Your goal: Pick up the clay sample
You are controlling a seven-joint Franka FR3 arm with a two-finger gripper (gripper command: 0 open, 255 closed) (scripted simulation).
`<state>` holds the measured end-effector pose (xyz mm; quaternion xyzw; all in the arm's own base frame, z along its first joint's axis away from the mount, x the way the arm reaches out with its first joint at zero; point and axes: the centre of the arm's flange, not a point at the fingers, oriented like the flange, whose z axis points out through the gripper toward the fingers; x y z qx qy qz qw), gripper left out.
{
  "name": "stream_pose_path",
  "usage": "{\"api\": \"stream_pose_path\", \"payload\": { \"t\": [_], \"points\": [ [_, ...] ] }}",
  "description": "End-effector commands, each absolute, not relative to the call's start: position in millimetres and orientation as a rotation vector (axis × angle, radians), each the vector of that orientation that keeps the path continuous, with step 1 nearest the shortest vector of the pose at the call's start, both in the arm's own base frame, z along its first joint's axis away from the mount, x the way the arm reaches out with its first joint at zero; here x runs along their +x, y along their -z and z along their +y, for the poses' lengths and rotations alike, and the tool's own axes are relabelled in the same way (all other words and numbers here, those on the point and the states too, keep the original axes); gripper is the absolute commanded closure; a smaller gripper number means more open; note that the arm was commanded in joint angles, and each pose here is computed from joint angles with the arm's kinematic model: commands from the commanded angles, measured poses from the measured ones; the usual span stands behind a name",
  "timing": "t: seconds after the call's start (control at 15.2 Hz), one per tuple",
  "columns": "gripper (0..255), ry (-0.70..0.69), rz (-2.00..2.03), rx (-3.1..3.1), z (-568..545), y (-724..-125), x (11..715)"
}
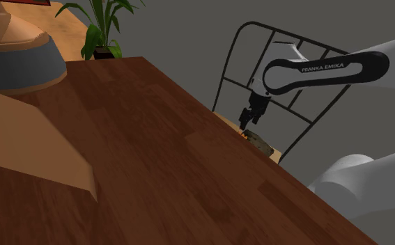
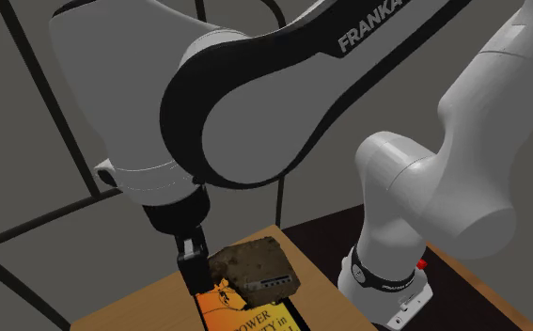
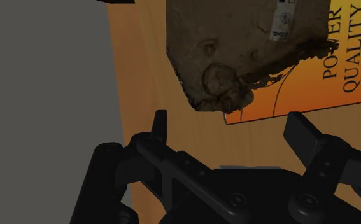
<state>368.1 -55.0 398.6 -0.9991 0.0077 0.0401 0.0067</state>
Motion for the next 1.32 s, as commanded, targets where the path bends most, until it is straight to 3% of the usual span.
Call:
{"api": "stream_pose_path", "payload": {
  "t": [0.0,0.33,0.4,1.25],
  "points": [
    [0,-0.127,0.026,-3.125,-56,-387,368],
    [0,-0.127,0.026,-3.125,-56,-368,368],
    [255,-0.127,0.026,-3.125,-55,-369,368],
    [255,-0.127,0.026,-3.125,-56,-389,368]
  ]
}}
